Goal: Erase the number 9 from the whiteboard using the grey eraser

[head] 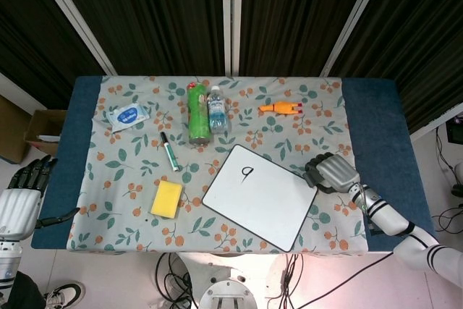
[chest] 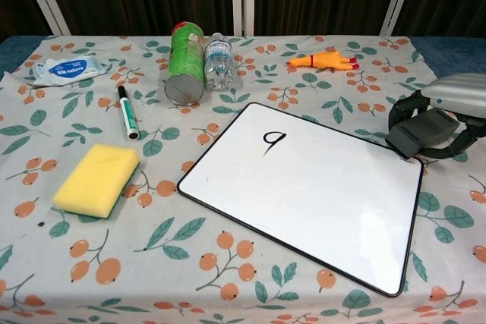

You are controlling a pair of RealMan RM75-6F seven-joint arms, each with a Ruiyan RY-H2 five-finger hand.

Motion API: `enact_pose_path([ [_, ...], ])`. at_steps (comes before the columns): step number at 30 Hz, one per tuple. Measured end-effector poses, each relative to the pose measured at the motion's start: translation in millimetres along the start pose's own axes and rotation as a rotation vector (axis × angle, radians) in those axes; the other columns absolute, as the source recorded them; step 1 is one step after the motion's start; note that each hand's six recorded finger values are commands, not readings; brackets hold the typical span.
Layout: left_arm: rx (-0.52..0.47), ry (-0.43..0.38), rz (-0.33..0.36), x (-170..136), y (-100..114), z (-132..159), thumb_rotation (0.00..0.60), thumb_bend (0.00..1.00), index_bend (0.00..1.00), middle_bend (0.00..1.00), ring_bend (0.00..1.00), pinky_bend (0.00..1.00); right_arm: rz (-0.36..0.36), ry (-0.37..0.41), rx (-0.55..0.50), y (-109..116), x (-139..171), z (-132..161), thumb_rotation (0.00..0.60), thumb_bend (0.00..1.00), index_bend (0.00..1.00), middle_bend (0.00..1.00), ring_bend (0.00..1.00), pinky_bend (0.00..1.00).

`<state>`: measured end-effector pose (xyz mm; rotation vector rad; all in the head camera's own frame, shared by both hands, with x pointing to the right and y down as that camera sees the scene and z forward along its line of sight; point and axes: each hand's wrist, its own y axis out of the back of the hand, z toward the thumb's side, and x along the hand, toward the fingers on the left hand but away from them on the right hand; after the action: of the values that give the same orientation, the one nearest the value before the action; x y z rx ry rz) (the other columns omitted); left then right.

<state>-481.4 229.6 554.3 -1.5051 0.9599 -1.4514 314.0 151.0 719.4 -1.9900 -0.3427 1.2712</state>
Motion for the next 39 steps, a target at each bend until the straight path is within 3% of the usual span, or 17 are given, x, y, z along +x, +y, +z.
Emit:
enact_pose_path([
  [6,-0.001,0.004,-0.002,-0.3,-0.7,-1.2,0.28,0.03,0.04,0.05,0.06,0.17,-0.032,0.004,-0.006,3.7,0.1,1.3,0.6,0.34,0.62,0.52,0.4,0.48],
  [15,-0.004,0.005,0.005,0.4,1.1,-2.1,0.28,0.03,0.04,0.04,0.06,0.17,-0.093,0.04,-0.024,22.7,-3.4,14.5,0.6,0.36,0.65,0.54,0.43,0.51],
  [20,-0.001,0.003,0.011,-0.3,4.0,-2.1,0.281,0.03,0.04,0.04,0.06,0.17,-0.176,0.113,-0.01,47.1,-19.7,48.5,0.6,0.36,0.69,0.57,0.47,0.56],
  [24,0.002,0.003,0.007,-0.8,4.4,-2.4,0.28,0.03,0.04,0.05,0.06,0.17,-0.218,0.179,-0.012,53.0,-41.9,89.4,0.6,0.36,0.7,0.58,0.48,0.57],
  [31,-0.009,0.007,0.003,-2.5,2.7,-3.0,0.281,0.03,0.04,0.04,0.06,0.17,-0.167,0.274,0.026,41.8,-90.6,160.1,0.6,0.36,0.7,0.59,0.48,0.58],
  [39,-0.011,0.011,0.005,-4.0,4.4,-7.1,0.279,0.03,0.04,0.04,0.06,0.17,-0.146,0.292,0.101,43.5,-131.1,197.0,0.6,0.36,0.7,0.59,0.48,0.58],
])
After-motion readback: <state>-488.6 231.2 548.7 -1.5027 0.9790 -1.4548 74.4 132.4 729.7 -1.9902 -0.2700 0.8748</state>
